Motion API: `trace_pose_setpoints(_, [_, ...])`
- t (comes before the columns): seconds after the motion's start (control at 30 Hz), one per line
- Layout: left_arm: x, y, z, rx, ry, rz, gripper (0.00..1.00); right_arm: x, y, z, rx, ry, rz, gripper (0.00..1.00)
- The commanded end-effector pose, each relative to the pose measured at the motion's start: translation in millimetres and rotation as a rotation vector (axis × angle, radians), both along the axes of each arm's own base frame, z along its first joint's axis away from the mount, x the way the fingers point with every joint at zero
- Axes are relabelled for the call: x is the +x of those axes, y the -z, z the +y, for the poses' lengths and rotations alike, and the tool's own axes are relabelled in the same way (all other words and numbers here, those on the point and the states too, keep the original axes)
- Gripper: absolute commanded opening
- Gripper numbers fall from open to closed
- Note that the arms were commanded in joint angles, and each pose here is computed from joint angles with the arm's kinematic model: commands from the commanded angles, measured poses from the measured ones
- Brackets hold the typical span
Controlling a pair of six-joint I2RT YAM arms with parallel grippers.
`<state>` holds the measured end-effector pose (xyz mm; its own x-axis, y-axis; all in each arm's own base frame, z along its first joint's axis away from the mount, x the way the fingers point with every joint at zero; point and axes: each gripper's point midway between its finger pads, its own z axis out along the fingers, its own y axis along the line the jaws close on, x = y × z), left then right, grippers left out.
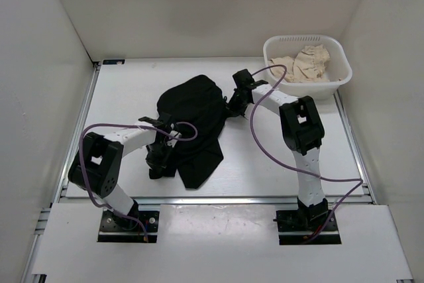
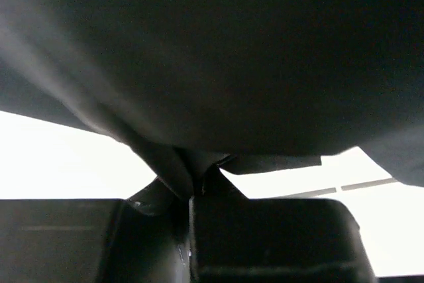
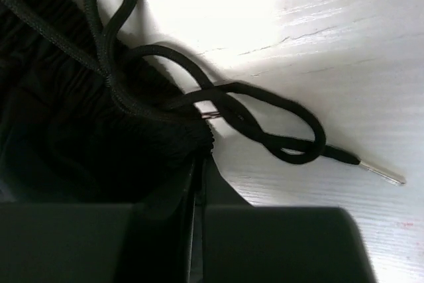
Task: Fold and stack the trousers
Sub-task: Flatten the trousers out
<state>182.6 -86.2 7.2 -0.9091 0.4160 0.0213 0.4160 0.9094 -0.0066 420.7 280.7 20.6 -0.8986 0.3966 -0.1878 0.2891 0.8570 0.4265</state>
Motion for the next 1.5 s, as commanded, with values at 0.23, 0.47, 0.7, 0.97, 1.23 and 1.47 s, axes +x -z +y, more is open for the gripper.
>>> trace_pose_setpoints(0.23, [77,-86,160,0.282,-0.529,-0.458,0.14,-49,-79,-113,-0.149,0.094,-0.142,0.0])
trace_pose_setpoints(0.47, [125,-175,233,0.3,-0.775,-0.684,0.14,-113,-141,-200,-0.341,0.197,-0.25,0.0])
trace_pose_setpoints(0.7, [209,-210,253,0.332,-0.77,-0.753,0.14,-141,-173,-244,-0.363,0.305,-0.301,0.0])
trace_pose_setpoints(0.97, [245,-181,146,0.269,-0.495,-0.608,0.89,-153,-187,-264,-0.422,0.312,-0.294,0.0])
trace_pose_setpoints(1.23, [132,-181,26,-0.001,-0.183,-0.508,1.0,-154,-177,-261,-0.396,0.312,-0.274,0.0])
trace_pose_setpoints(1.47, [-20,-84,-55,-0.121,0.237,-0.091,1.0,-161,-150,-269,-0.425,0.321,-0.209,0.0])
